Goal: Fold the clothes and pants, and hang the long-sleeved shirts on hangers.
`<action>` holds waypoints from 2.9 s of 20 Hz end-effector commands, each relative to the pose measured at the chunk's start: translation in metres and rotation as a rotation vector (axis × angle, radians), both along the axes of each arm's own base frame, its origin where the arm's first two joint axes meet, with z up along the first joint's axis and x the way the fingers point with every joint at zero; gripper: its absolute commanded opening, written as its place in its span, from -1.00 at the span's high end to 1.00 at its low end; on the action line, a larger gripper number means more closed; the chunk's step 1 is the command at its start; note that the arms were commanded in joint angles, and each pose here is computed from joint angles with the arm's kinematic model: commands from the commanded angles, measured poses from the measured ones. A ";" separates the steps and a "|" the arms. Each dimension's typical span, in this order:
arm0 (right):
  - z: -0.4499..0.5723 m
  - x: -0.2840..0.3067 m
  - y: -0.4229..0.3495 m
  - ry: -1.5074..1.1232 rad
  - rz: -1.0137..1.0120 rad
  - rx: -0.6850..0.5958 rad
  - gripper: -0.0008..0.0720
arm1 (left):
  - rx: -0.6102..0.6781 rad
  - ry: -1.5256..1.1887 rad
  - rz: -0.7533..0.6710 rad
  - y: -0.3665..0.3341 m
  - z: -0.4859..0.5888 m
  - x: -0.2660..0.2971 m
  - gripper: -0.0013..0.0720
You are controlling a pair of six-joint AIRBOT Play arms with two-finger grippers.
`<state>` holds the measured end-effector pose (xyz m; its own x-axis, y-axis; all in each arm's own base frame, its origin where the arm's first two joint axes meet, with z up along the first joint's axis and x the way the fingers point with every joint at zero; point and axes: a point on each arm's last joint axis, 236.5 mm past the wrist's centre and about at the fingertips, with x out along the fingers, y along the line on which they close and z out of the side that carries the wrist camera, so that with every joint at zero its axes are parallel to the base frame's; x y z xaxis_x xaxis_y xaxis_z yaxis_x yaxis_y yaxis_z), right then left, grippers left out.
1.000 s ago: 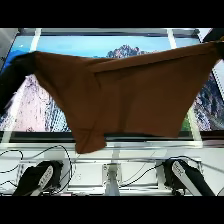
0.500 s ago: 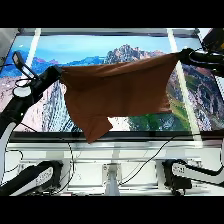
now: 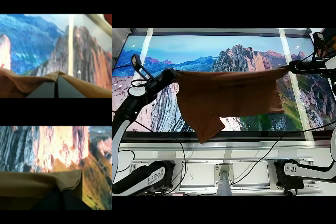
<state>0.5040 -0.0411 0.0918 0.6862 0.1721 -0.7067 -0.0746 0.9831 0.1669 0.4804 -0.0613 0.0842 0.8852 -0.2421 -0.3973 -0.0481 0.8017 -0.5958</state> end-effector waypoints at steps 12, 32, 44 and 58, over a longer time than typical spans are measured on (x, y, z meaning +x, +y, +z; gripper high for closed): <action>-0.050 0.098 0.036 -0.223 -0.144 0.086 0.93 | 0.144 -0.051 0.104 0.011 -0.028 0.106 0.92; -0.134 0.031 0.013 0.205 -0.059 0.036 0.93 | 0.119 0.438 -0.292 0.012 -0.128 0.018 0.92; -0.135 0.021 0.015 0.253 -0.036 0.032 -0.41 | 0.112 0.495 -0.360 -0.012 -0.150 0.007 -0.96; -0.041 -0.098 -0.109 0.476 -0.177 0.046 0.27 | 0.150 0.268 -0.183 0.110 0.055 -0.076 -0.51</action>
<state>0.4480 -0.1333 0.0369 0.3610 0.0832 -0.9288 0.1257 0.9826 0.1368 0.4425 0.0311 0.1070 0.6832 -0.3278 -0.6525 -0.0263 0.8820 -0.4706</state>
